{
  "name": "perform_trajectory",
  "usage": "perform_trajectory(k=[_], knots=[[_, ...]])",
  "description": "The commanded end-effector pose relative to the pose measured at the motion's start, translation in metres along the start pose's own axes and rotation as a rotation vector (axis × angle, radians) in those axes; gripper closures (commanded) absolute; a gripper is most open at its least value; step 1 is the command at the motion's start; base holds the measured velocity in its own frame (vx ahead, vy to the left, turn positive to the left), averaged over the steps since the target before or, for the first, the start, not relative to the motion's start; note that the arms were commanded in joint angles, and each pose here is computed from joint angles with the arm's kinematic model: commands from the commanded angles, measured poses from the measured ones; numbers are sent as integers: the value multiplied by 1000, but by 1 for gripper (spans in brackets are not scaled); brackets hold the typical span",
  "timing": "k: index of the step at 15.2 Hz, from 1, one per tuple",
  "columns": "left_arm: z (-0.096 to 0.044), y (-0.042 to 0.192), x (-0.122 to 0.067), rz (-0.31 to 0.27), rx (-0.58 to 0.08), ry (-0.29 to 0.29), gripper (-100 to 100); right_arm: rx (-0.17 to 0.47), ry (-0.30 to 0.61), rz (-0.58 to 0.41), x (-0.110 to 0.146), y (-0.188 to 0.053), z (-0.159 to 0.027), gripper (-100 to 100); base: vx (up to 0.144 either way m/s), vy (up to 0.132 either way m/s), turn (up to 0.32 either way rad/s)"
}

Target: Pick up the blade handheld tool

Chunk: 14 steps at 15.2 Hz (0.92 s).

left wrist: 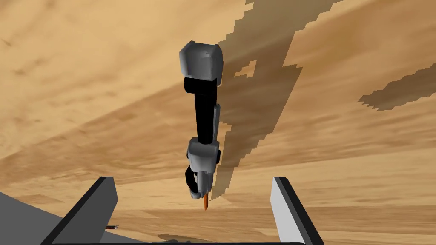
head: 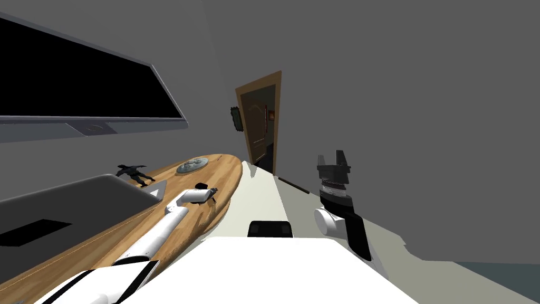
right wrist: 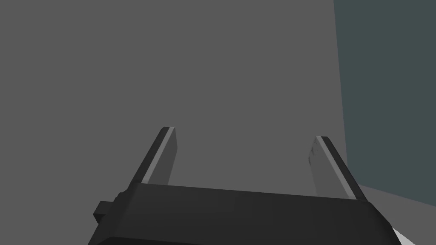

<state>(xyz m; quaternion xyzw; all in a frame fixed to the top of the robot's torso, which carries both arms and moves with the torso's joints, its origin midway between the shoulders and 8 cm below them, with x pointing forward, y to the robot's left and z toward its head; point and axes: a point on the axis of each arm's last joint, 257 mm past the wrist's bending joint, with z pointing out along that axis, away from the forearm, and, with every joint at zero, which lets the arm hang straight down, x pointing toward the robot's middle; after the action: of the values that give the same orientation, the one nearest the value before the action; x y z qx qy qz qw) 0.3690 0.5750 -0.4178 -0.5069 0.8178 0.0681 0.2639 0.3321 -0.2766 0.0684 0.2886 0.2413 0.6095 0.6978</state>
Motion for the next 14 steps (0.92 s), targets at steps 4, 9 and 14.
perform_trajectory(k=[4,9,14], knots=[[4,31,-7,2,-95,27,-100,0,0,0,0,0,0,0,93,-5,-29],[16,38,-5,-37,-98,15,-100,0,0,0,0,0,0,0,-19,32,-119],[18,41,-4,-44,-101,13,100,0,0,0,0,0,0,0,-33,26,-52]])
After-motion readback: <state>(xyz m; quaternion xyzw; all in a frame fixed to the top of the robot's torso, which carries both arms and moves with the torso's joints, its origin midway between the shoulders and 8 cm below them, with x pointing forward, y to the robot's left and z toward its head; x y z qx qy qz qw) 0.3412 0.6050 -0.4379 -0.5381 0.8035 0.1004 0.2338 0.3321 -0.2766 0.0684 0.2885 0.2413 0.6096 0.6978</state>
